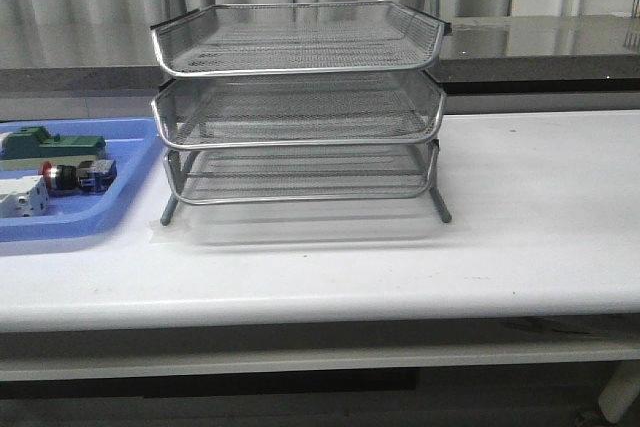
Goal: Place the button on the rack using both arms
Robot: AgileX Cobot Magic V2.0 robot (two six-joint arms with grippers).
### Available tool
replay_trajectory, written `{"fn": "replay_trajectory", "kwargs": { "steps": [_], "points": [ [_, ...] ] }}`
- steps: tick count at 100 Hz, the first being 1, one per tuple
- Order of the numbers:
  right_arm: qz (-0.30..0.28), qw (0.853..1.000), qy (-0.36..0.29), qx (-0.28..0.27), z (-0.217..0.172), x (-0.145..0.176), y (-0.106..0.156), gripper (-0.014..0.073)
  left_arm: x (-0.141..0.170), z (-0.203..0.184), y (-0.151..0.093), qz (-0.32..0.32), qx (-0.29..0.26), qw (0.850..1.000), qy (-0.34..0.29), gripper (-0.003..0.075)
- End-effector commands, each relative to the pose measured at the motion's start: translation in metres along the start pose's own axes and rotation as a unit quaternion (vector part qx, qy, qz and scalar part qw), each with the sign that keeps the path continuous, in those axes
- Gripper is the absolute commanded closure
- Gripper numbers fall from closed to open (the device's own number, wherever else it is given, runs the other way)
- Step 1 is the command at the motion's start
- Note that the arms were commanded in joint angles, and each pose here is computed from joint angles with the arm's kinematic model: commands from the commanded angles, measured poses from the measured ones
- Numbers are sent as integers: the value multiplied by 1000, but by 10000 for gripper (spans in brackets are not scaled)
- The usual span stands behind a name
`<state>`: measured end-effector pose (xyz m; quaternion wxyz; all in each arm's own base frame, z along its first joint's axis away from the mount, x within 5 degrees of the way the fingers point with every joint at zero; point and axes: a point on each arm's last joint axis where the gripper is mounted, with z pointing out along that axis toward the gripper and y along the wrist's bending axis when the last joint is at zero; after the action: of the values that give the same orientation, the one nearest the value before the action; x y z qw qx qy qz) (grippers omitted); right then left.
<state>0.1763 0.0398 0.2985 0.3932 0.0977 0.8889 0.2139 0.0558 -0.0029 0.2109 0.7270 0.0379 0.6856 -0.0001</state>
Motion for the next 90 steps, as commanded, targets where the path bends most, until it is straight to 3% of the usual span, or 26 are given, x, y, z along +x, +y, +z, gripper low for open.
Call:
{"fn": "replay_trajectory", "kwargs": {
  "steps": [1, 22, 50, 90],
  "points": [
    [35, 998, -44, -24, 4, -17, 8, 179, 9, -1, -1, -6, 3, 1000, -29, 741],
    [84, 996, -16, -25, 48, -18, 8, 179, 9, -1, -1, -6, 3, 1000, -29, 741],
    [75, 996, 46, -9, 109, -14, 18, 179, 9, -1, -1, -6, 3, 1000, -29, 741],
    [114, 992, 51, -21, 156, -45, 34, 179, 9, -1, -1, -6, 3, 1000, -29, 741]
  ]
}}
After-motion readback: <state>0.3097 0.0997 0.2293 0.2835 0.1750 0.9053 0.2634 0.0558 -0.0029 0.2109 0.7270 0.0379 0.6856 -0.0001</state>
